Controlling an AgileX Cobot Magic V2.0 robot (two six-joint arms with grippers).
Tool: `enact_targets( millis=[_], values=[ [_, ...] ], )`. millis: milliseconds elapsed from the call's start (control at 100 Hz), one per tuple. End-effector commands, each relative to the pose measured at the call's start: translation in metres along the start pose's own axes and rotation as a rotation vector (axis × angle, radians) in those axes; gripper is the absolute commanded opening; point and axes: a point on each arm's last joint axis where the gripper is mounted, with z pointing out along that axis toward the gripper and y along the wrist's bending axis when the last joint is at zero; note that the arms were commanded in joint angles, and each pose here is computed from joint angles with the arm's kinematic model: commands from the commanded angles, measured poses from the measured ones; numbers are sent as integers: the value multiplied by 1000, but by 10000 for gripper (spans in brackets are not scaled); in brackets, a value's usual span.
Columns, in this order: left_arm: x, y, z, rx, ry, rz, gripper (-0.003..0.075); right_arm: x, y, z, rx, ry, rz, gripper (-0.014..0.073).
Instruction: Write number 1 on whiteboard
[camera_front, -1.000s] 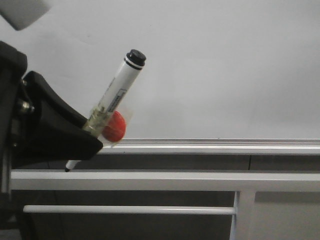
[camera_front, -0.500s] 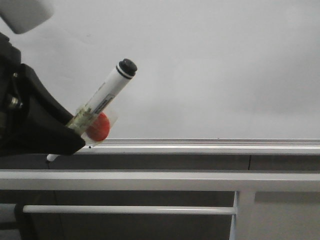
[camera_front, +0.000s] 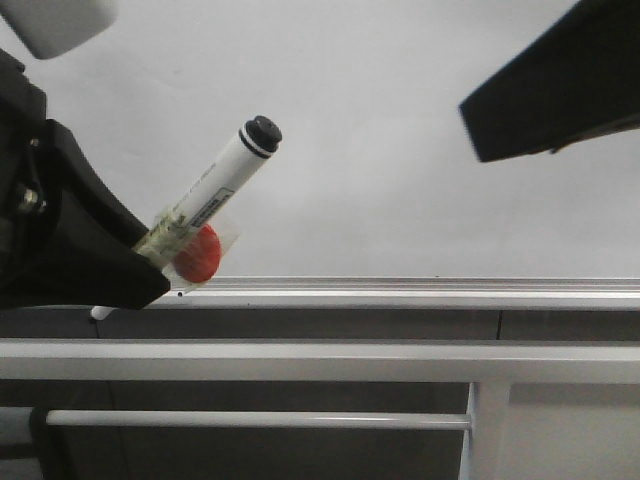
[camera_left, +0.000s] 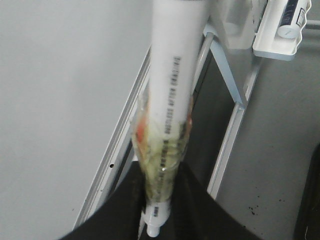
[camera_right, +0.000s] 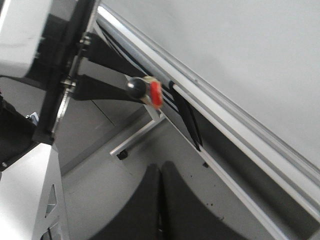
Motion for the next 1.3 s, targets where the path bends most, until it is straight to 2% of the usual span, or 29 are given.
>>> enact_targets(
  millis=[0, 140, 420, 490, 610, 710, 870, 1290],
  values=[
    [-14, 5, -8, -22, -75, 2, -20, -15, 8, 8, 27, -84, -43, -60],
    [-13, 6, -8, -30, -70, 26, -20, -15, 19, 20, 41, -99, -116, -60],
    [-13, 7, -8, -40, -67, 60, -20, -13, 23, 27, 31, -83, -156, -40],
    [-13, 7, -8, -46, -67, 77, -20, -13, 23, 27, 32, -83, -170, 38],
    [-14, 7, -8, -47, -77, 82, -20, -14, 23, 27, 40, -89, -170, 252],
    [-17, 7, -9, -49, -102, 110, -20, -15, 22, 27, 50, -97, -180, 347],
    [-26, 2, -11, -40, -170, 155, -20, -15, 23, 29, 58, -99, -217, 349],
    [-27, 2, -11, -42, -165, 155, -20, -36, 27, 68, 32, -44, -244, 346]
  ],
)
